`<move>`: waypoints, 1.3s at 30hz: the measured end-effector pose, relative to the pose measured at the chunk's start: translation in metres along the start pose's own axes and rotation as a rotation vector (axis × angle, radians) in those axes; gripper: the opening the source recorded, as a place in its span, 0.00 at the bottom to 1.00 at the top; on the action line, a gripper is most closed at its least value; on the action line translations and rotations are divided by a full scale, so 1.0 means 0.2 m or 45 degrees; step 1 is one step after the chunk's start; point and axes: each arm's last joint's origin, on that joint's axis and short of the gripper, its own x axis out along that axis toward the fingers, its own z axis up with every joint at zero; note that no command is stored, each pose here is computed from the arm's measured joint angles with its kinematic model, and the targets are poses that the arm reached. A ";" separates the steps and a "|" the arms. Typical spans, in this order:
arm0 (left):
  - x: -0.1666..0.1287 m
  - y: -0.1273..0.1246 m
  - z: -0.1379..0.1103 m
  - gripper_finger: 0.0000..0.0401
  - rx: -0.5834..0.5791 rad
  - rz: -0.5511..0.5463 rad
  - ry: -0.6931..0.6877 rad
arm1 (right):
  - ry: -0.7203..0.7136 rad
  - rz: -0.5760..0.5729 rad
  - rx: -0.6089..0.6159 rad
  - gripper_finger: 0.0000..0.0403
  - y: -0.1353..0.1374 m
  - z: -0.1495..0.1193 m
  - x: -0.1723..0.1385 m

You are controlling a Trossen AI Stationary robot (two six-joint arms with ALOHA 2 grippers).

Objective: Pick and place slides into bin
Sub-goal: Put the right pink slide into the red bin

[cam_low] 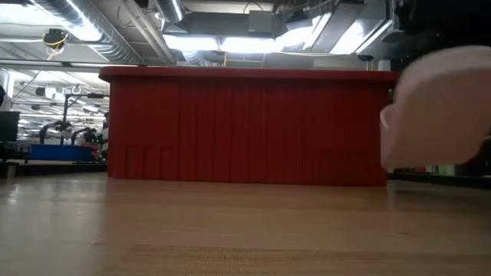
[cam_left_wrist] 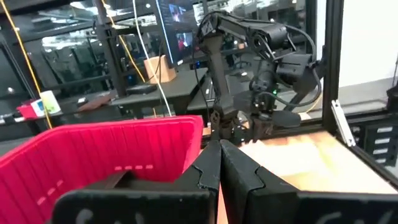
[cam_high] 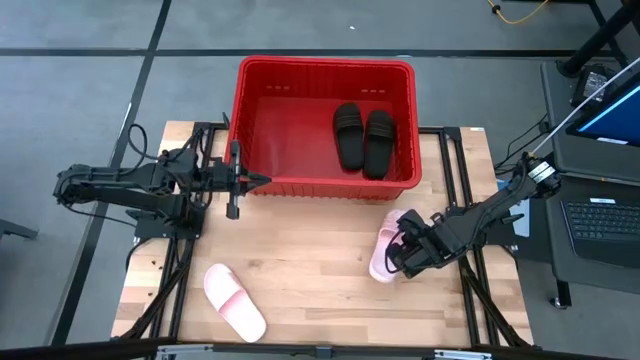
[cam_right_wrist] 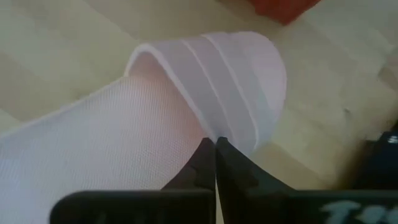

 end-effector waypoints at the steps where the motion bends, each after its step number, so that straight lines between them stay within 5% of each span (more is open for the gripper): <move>1: 0.00 0.00 0.00 0.00 -0.016 0.000 0.000 | -0.001 -0.006 0.004 0.00 0.00 0.01 -0.01; 8: 0.08 -0.01 -0.01 0.00 -0.083 -0.034 0.096 | -0.005 0.026 0.030 0.00 0.02 0.10 -0.08; 19: 0.25 -0.02 0.16 0.00 0.041 -0.137 0.404 | -0.172 0.121 -0.050 0.00 0.06 0.26 -0.18; 28: 0.36 0.01 0.32 0.00 0.046 -0.131 0.420 | -0.304 0.262 -0.097 0.00 0.12 0.35 -0.27; 39: 0.38 0.00 0.34 0.00 0.070 -0.144 0.456 | -0.496 0.534 -0.272 0.00 0.22 0.42 -0.41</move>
